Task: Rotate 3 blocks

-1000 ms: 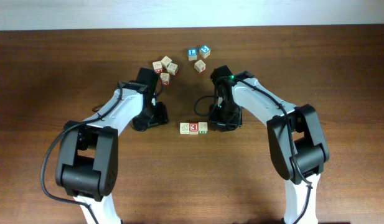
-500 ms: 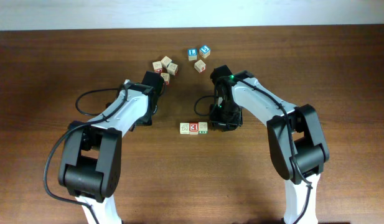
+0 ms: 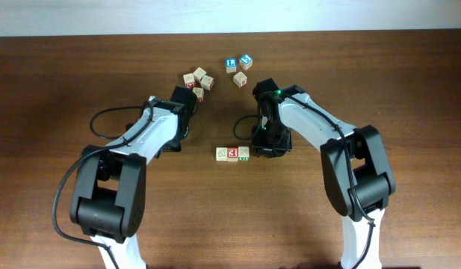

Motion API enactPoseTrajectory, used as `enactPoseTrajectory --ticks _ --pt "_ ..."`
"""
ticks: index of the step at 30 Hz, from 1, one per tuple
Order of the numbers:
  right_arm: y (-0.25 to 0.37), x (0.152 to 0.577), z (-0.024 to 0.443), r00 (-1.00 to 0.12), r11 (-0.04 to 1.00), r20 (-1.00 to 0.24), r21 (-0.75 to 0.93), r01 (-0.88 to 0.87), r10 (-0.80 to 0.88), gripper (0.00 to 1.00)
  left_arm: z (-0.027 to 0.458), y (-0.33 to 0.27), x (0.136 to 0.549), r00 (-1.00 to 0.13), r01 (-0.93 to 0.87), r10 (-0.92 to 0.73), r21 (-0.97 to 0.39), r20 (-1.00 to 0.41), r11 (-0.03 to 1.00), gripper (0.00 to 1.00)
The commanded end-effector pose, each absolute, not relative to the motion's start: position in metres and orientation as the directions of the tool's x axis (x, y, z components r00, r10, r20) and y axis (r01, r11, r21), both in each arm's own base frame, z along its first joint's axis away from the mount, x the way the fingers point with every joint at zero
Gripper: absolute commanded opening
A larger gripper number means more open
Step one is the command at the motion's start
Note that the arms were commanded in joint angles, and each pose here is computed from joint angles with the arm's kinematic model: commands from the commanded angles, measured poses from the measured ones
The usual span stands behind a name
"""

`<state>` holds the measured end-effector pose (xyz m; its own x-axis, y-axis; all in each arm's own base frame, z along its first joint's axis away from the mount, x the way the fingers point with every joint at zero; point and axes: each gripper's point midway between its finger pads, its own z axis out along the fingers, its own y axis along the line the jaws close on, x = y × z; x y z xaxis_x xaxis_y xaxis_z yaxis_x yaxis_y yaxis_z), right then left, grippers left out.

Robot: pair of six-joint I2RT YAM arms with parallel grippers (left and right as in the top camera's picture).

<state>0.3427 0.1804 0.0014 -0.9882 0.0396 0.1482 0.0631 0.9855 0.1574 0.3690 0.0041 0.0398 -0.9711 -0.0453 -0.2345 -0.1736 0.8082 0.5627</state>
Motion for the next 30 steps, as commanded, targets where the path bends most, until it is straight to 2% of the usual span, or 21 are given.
enactPoseTrajectory --ticks 1,7,10,14,18,20,21,23,25,30 --pt "0.174 0.347 0.021 -0.995 0.989 0.094 0.145 0.041 0.027 0.31 0.039 0.006 0.368 -0.974 -0.158 -0.029 0.587 -0.223 0.794 0.99" --pt "0.181 0.360 0.099 -0.999 0.977 -0.044 0.211 -0.010 -0.001 0.31 0.039 0.006 0.368 -0.974 -0.158 -0.029 0.587 -0.223 0.794 0.99" --pt "0.182 0.362 0.144 -0.992 0.971 -0.121 0.235 -0.048 -0.020 0.35 0.039 0.006 0.368 -0.974 -0.158 -0.029 0.586 -0.223 0.794 0.99" --pt "0.181 0.353 0.175 -0.989 0.965 -0.148 0.257 -0.057 -0.019 0.36 0.035 0.001 0.368 -0.974 -0.161 -0.041 0.557 -0.222 0.815 0.99" --pt "0.187 0.339 0.180 -0.994 0.949 -0.102 0.308 -0.065 -0.035 0.36 0.017 -0.027 0.367 -0.979 -0.152 -0.086 0.385 -0.184 0.910 0.99" --pt "0.202 0.335 0.185 -0.990 0.912 -0.103 0.388 -0.129 -0.096 0.35 0.009 -0.051 0.368 -0.987 -0.105 -0.070 0.248 -0.146 0.963 1.00" --pt "0.208 0.334 0.187 -0.987 0.896 -0.109 0.417 -0.150 -0.115 0.35 0.008 -0.060 0.368 -0.991 -0.067 -0.043 0.194 -0.126 0.979 0.94" --pt "0.216 0.332 0.192 -0.983 0.868 -0.115 0.462 -0.180 -0.143 0.34 0.014 -0.077 0.371 -0.994 0.004 0.014 0.095 -0.104 0.995 0.76" --pt "0.223 0.327 0.201 -0.977 0.829 -0.124 0.517 -0.213 -0.173 0.28 0.033 -0.087 0.377 -0.994 0.019 0.022 0.032 -0.112 0.999 0.74" --pt "0.200 0.324 0.243 -0.969 0.815 -0.222 0.537 -0.218 -0.112 0.29 0.122 -0.118 0.396 -0.972 0.050 0.009 -0.166 -0.235 0.985 0.72"
